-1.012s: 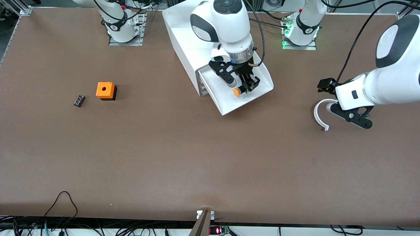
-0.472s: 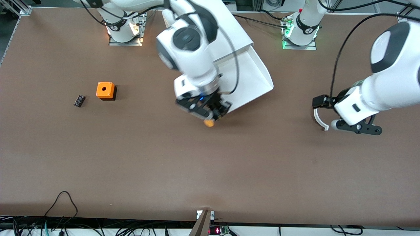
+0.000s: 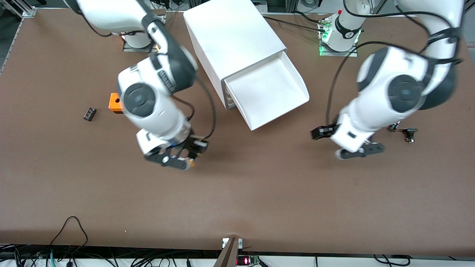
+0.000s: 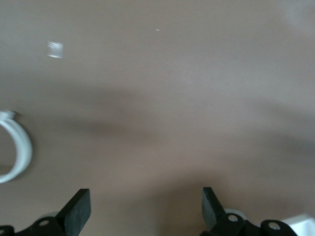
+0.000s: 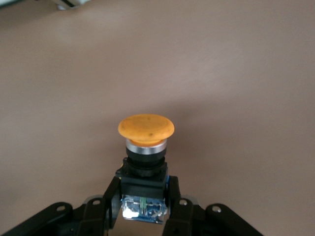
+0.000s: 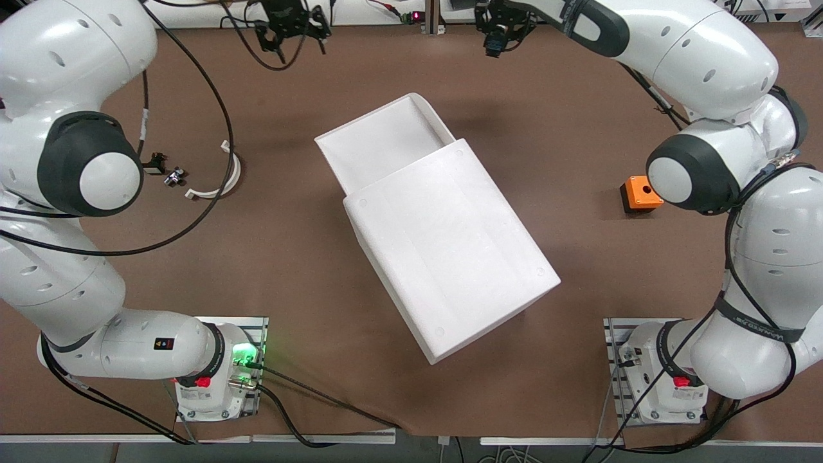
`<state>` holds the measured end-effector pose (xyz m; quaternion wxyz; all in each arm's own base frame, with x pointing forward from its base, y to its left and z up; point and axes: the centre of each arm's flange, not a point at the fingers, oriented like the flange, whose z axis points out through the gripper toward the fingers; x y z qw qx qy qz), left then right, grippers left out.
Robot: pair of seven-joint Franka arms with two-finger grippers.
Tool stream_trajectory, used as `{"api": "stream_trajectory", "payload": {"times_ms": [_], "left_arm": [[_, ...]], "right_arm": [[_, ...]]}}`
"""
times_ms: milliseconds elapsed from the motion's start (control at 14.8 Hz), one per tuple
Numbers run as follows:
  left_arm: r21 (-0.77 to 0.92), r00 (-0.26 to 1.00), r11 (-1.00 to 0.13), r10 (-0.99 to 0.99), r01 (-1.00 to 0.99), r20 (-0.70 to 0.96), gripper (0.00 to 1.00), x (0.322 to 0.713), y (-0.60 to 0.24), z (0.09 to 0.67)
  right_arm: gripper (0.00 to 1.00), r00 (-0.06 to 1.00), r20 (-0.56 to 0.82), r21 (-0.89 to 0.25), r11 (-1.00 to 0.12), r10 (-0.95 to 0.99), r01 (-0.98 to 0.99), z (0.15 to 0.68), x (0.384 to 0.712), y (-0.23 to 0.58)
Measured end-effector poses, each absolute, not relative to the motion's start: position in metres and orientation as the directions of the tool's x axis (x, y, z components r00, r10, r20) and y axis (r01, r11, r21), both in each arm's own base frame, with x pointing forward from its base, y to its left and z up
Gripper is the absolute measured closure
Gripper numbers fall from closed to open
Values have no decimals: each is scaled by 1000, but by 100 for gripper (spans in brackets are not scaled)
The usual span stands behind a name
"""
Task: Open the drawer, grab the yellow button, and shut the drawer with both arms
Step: 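Lift the button out with the right gripper while the left gripper pushes the drawer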
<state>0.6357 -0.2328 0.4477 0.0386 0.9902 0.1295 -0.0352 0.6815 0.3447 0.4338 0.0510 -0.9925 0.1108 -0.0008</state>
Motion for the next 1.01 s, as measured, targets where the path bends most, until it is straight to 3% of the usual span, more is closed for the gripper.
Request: {"api": "stream_trajectory", "payload": {"times_ms": [472,1012], "left_arm": [[81,907,-903,418,421,-54,1,592,-313,372],[-26,886,-896,443,444,-135,0,546,-350,355]], "right_arm": [[58,991,-101,-49,-994,-90,-96,356,720,215],[58,999,-29,-65,-997,-41,-42,240,729,67]]}}
